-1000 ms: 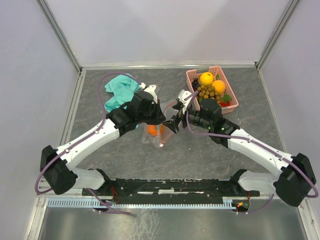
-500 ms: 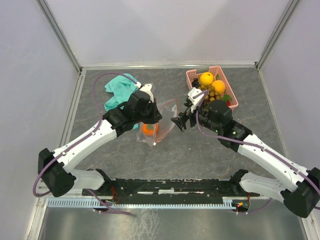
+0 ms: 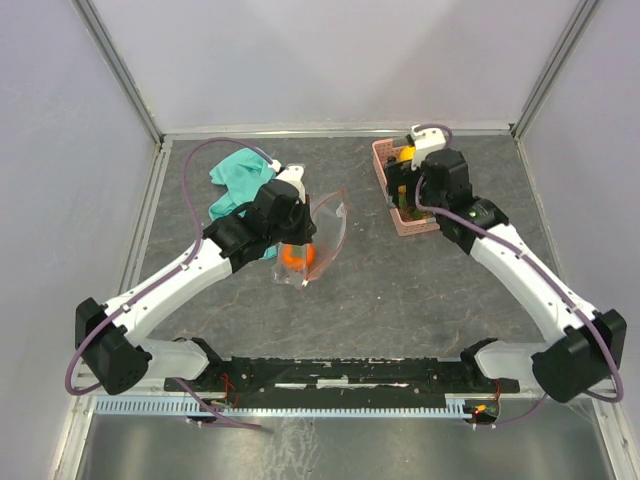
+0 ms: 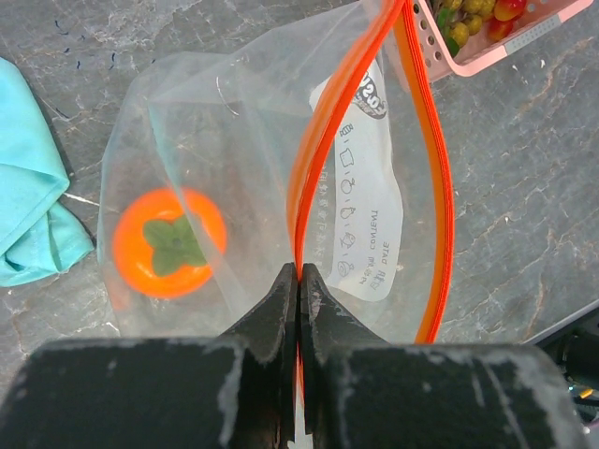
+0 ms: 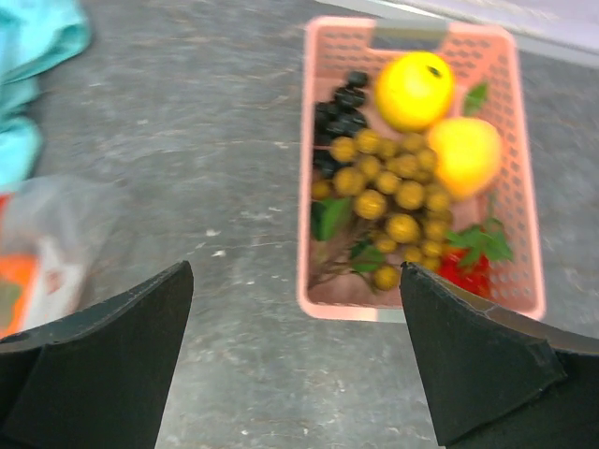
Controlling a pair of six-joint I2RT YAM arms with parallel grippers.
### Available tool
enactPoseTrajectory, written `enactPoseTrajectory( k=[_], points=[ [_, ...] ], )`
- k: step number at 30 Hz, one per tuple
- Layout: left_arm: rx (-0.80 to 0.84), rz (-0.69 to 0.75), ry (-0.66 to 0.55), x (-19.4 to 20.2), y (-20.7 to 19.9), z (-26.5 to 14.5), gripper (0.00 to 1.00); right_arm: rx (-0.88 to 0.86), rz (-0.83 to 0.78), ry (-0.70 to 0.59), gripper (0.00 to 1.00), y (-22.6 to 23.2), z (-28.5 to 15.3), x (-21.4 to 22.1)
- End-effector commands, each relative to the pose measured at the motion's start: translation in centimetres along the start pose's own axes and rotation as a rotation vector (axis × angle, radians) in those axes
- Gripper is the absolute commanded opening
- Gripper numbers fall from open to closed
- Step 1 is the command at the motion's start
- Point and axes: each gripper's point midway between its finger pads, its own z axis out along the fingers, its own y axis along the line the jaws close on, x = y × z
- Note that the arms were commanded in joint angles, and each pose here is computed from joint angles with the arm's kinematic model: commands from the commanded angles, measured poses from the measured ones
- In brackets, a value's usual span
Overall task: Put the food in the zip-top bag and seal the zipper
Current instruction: Pick up the fake fruit from the bin.
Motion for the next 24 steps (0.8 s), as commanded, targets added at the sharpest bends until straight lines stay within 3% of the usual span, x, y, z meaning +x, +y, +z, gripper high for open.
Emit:
enactPoseTrajectory(
  k=[1, 7, 18, 24],
  points=[
    [0.029, 0.047, -0.126, -3.7, -0.6, -1.7, 0.03, 0.233, 0.11, 0.023, 0.99, -5.6, 1.4, -0.8],
    [-0.003, 0.013, -0.149, -4.3, -0.3, -1.4, 0.03, 0.431, 0.285, 0.091, 0.99, -11.7, 5.9, 1.4],
    [-0.035, -0.011, -0.104, -2.7, 0.4, -0.2, 0.03, 0.484, 0.429, 0.16, 0.96, -18.7, 15.3, 3.6],
    [-0.047, -0.014, -0.076, -2.2, 0.4, 0.9, 0.03, 0.495, 0.543, 0.164, 0.92, -20.0, 19.2, 4.6]
  ],
)
